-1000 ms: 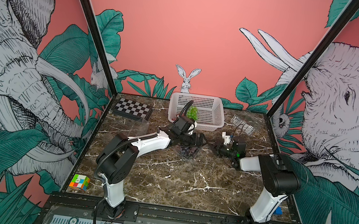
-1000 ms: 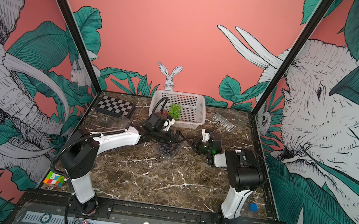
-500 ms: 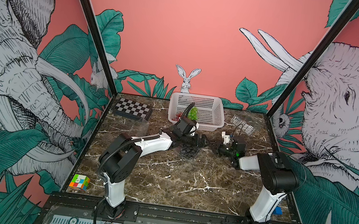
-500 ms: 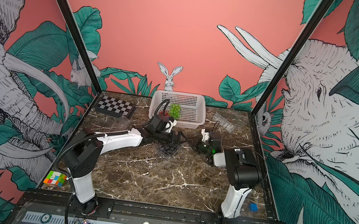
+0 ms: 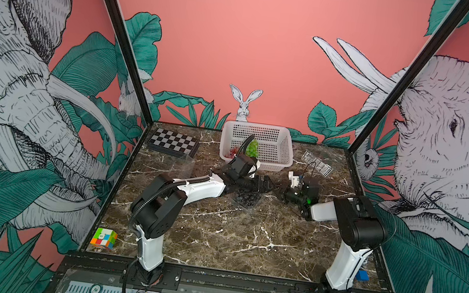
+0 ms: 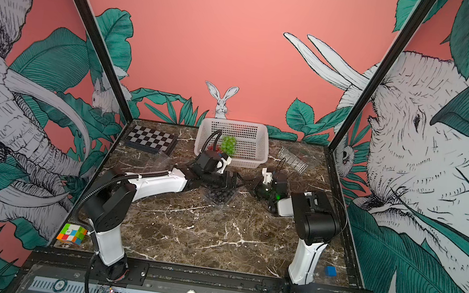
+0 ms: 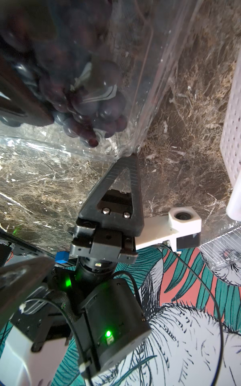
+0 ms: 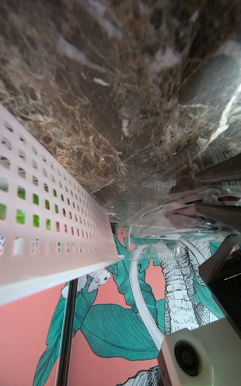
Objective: Pack grapes into containers
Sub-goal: Close the packing box at the center of the board.
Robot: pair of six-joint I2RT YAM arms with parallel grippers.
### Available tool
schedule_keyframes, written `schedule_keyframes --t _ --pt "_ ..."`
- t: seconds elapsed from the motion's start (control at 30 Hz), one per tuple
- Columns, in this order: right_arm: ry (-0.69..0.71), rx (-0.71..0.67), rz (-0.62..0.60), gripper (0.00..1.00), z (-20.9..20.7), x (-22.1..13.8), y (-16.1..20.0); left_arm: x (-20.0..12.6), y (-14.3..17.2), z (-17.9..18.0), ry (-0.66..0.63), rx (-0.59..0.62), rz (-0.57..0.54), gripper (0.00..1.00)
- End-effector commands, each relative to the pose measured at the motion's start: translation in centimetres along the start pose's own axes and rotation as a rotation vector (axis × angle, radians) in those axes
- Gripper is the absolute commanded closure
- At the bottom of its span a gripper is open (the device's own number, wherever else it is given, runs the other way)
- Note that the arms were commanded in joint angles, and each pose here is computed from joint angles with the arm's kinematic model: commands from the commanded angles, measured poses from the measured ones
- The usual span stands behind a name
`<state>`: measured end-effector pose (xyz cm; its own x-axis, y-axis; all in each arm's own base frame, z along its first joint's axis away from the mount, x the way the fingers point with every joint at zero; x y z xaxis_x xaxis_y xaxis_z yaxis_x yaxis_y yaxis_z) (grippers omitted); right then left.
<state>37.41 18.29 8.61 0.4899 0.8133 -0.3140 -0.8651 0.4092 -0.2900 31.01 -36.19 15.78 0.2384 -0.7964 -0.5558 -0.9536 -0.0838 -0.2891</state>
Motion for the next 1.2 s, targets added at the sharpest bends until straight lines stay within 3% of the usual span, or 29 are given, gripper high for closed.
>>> schedule_keyframes --t 0.0,0.83,1.0,1.17 --pt "-0.034 -0.028 -0.003 0.81 0.7 0.5 -0.2 0.9 1.9 1.8 -0.051 -0.039 0.066 0.01" --pt "-0.037 -0.002 -0.002 0.91 -0.5 0.3 1.0 0.7 2.2 2.4 -0.061 -0.038 0.067 0.00" --pt "-0.036 -0.030 -0.010 0.81 0.8 -0.3 0.4 -0.8 1.2 1.2 -0.087 0.032 0.049 0.00" --pt "0.020 -0.088 -0.004 0.65 1.6 -1.3 0.1 -4.4 0.0 1.5 -0.175 0.072 -0.016 0.01"
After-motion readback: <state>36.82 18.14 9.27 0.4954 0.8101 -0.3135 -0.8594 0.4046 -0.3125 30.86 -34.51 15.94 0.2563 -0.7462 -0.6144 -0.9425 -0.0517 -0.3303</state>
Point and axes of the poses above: each gripper's point midway between its finger pads, its own x axis out along the fingers, its own z axis along the line the jaws close on, y = z × x, the point moved 4 cm from there along -x, back along the fingers, and after that the axes turned 6 degrees about -x, right-handed, at the moved point
